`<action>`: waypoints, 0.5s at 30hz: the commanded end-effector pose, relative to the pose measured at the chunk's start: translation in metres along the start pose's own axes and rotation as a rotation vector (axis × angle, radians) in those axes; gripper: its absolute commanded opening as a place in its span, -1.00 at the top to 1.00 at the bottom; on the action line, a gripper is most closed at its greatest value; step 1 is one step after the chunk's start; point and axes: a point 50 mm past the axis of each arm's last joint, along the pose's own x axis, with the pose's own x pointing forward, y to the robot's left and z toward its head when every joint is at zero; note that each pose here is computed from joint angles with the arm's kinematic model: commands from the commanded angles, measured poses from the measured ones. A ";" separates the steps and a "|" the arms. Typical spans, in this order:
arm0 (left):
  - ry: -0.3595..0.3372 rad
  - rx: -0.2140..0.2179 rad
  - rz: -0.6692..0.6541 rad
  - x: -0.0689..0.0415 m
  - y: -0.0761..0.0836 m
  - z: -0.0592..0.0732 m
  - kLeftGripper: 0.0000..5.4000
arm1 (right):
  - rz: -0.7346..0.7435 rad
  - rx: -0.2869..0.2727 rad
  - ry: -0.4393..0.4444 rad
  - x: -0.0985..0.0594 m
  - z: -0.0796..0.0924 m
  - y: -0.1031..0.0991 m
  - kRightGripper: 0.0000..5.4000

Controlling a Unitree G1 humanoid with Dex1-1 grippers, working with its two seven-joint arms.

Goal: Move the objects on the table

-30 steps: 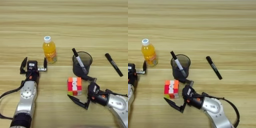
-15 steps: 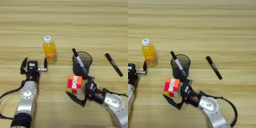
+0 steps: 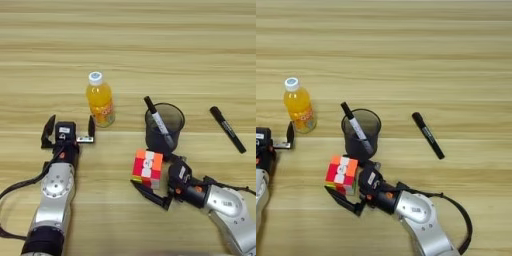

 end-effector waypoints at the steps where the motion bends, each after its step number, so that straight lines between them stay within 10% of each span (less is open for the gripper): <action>1: -0.005 0.005 0.001 0.001 0.000 0.000 -1.00 | -0.029 -0.015 -0.030 -0.001 0.010 -0.003 -0.56; 15: -0.004 -0.004 -0.003 0.003 -0.004 -0.001 -1.00 | -0.308 -0.028 -0.204 -0.054 0.066 -0.041 -0.56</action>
